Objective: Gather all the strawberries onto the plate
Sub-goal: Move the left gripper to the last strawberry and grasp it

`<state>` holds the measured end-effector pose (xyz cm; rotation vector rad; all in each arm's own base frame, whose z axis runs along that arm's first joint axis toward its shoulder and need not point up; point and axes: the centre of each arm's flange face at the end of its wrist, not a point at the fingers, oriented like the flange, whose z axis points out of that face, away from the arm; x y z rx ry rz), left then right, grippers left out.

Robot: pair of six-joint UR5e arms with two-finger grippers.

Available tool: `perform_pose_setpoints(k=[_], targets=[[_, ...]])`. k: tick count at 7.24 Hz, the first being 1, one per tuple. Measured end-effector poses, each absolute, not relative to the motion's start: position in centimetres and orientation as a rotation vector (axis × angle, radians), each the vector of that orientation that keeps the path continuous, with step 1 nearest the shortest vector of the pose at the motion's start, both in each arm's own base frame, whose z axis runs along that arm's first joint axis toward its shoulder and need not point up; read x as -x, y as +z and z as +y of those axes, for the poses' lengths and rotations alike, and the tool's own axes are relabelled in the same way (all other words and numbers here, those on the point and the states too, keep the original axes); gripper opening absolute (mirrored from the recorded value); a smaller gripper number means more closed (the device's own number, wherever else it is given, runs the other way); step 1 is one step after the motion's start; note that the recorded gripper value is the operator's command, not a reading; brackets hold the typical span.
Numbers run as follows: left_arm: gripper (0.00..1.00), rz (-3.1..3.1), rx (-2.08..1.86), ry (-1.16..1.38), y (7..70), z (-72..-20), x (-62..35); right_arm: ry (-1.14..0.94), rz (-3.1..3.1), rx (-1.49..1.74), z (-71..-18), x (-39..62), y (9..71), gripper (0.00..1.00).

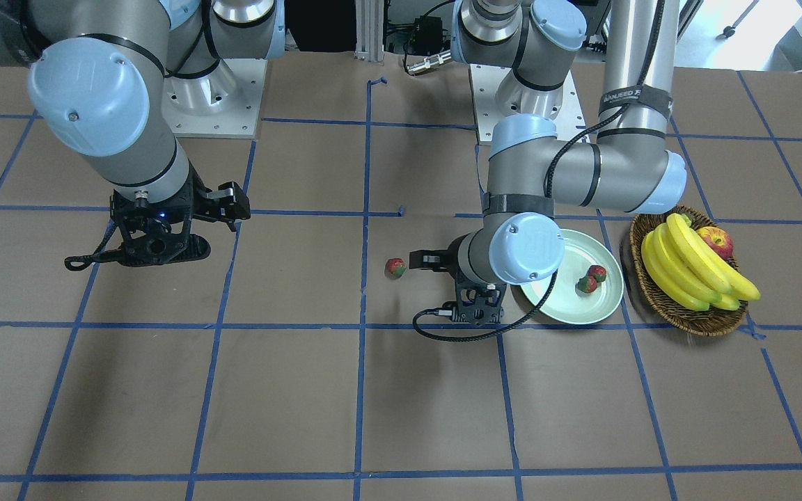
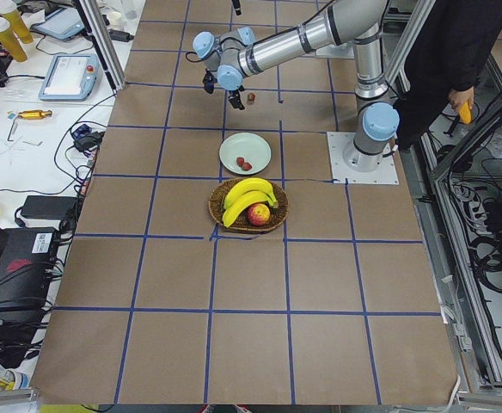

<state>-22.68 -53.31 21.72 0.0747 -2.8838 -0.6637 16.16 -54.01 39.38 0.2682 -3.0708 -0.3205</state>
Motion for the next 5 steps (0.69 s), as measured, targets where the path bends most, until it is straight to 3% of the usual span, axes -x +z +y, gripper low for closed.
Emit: perform_pose_setpoints(k=[2,3,5], targets=[[1.0,-2.781,-0.154,-0.731,20.3,-51.7,25.2,-0.322,-3.071,-0.269,-54.0,-16.1,39.3,1.0],[0.88,-2.752,-0.17,-0.754,19.3,-51.6,25.6,-0.322,-3.071,-0.268,-54.0,-16.1,39.4,1.0],[0.82,-2.727,-0.175,-0.77,17.1,-51.9,26.0,-0.324,-3.071,-0.268,-54.0,-16.1,39.3,1.0]])
